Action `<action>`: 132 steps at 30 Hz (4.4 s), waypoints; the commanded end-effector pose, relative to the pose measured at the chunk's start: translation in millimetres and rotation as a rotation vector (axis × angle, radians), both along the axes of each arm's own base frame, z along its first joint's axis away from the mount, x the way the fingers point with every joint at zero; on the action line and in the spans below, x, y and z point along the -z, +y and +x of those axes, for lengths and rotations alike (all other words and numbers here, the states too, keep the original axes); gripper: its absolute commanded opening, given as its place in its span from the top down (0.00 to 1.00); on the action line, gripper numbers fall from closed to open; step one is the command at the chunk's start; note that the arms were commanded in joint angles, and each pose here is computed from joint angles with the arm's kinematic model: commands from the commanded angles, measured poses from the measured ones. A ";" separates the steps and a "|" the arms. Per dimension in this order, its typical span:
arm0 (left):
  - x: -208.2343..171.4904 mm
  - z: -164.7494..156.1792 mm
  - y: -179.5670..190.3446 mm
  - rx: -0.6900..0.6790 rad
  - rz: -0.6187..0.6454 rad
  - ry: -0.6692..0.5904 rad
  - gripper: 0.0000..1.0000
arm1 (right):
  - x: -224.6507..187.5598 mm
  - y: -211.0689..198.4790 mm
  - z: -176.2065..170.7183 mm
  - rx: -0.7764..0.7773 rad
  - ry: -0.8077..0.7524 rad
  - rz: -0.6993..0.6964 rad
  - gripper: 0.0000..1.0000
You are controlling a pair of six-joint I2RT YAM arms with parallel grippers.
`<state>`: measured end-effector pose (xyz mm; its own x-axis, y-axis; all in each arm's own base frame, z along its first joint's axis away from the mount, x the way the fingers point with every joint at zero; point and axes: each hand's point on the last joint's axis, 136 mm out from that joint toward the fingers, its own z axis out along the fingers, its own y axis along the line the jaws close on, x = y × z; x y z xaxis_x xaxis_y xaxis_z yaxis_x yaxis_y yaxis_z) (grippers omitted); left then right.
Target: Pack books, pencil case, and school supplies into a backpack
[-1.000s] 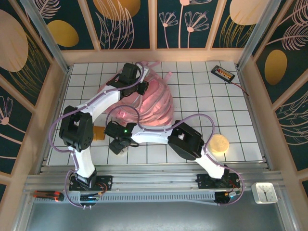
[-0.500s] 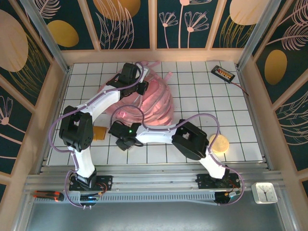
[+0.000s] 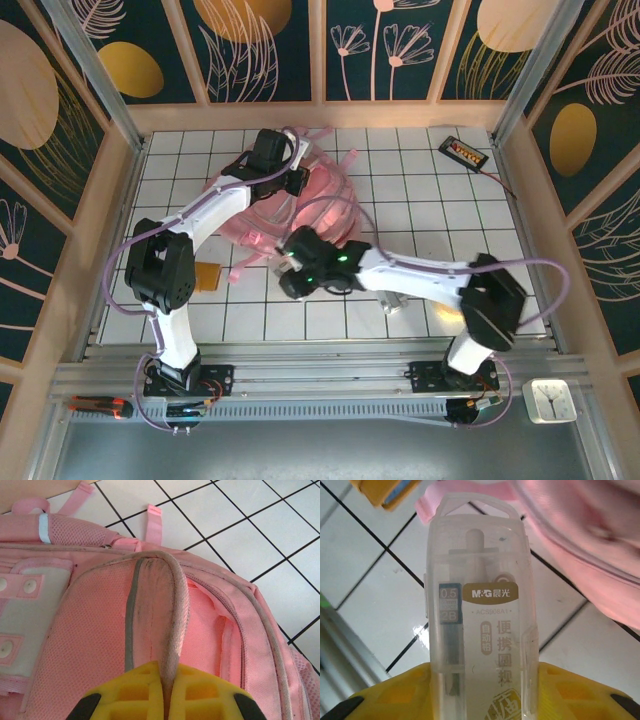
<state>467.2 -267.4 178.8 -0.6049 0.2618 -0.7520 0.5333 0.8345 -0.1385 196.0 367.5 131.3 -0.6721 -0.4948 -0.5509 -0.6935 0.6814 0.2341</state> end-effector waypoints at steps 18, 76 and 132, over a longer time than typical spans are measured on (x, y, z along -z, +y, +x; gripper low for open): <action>-56.5 -22.9 -1.9 -0.010 -0.243 -0.047 1.00 | -90.7 -52.4 191.4 0.565 0.433 0.640 0.67; -36.5 -47.1 39.5 -0.085 -0.355 -0.127 1.00 | -51.4 12.3 178.1 0.361 0.290 0.421 0.35; -51.7 -34.7 30.5 -0.104 -0.453 -0.090 1.00 | -30.2 67.6 156.7 0.184 0.470 0.646 1.00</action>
